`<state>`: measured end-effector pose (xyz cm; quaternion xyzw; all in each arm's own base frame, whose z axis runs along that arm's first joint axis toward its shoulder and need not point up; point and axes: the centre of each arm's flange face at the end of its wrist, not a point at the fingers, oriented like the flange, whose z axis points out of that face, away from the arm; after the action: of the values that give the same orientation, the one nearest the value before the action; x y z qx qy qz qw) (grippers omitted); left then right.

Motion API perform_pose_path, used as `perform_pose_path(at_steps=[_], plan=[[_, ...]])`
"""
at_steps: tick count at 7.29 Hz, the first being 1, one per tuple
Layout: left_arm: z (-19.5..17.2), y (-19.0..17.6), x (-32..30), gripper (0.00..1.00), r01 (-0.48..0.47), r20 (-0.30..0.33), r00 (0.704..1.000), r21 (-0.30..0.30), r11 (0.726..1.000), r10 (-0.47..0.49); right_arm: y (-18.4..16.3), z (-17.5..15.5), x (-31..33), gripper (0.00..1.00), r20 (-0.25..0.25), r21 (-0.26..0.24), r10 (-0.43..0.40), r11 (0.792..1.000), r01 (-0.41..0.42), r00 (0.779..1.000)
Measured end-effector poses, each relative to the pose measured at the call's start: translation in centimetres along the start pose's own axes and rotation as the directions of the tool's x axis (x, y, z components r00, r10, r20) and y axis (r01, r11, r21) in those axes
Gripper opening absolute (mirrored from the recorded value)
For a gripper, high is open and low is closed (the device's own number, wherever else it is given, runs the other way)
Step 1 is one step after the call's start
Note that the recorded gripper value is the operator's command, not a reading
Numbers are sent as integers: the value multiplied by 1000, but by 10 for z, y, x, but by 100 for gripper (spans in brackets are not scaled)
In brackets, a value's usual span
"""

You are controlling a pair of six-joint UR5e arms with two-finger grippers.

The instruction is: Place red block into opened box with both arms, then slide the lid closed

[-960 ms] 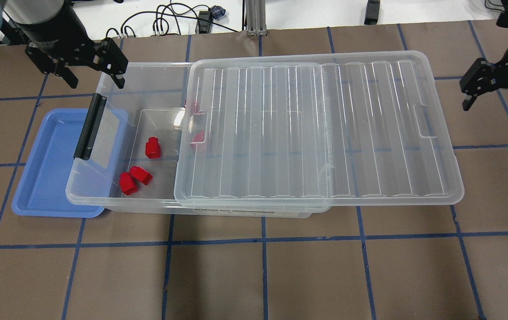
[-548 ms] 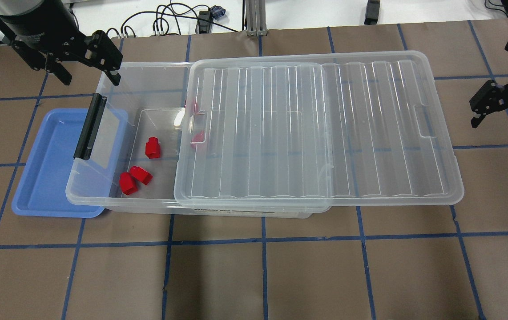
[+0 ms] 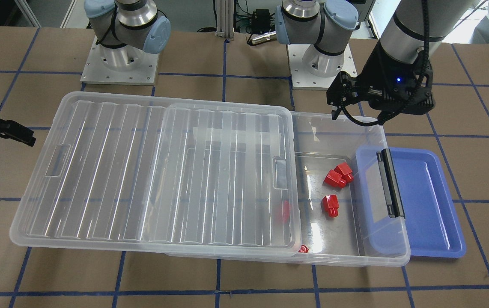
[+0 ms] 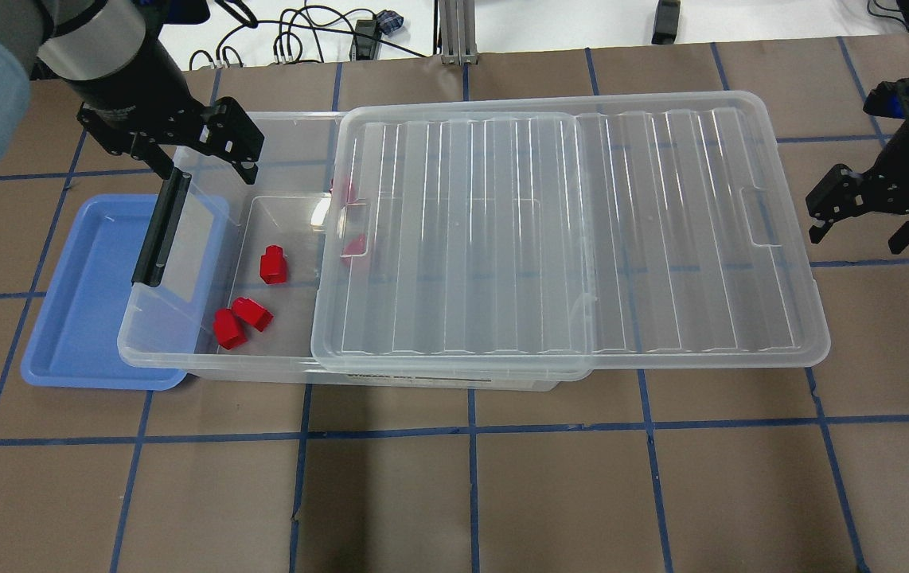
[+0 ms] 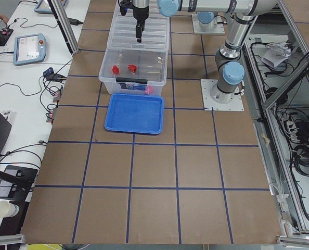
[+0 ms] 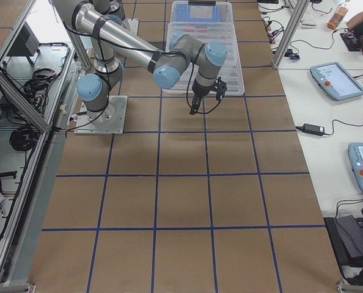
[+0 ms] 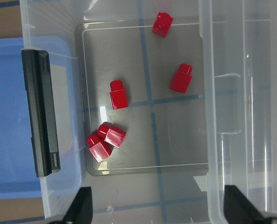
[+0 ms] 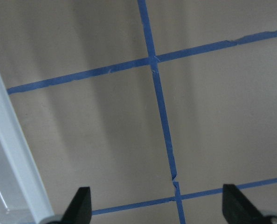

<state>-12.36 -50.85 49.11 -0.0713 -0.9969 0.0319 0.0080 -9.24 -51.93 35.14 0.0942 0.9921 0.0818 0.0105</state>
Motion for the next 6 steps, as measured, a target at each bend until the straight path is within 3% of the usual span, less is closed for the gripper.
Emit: perform_pose_path(at_steps=[2,6], plan=[[-2,17,7,100,0,22,1000,20,1000,-1,0,1,-30,100,2,24,-52,998,52,999],[-18,49,6,100,120,19,993,-56,991,-120,11,2,-121,100,-33,32,-213,976,214,976]])
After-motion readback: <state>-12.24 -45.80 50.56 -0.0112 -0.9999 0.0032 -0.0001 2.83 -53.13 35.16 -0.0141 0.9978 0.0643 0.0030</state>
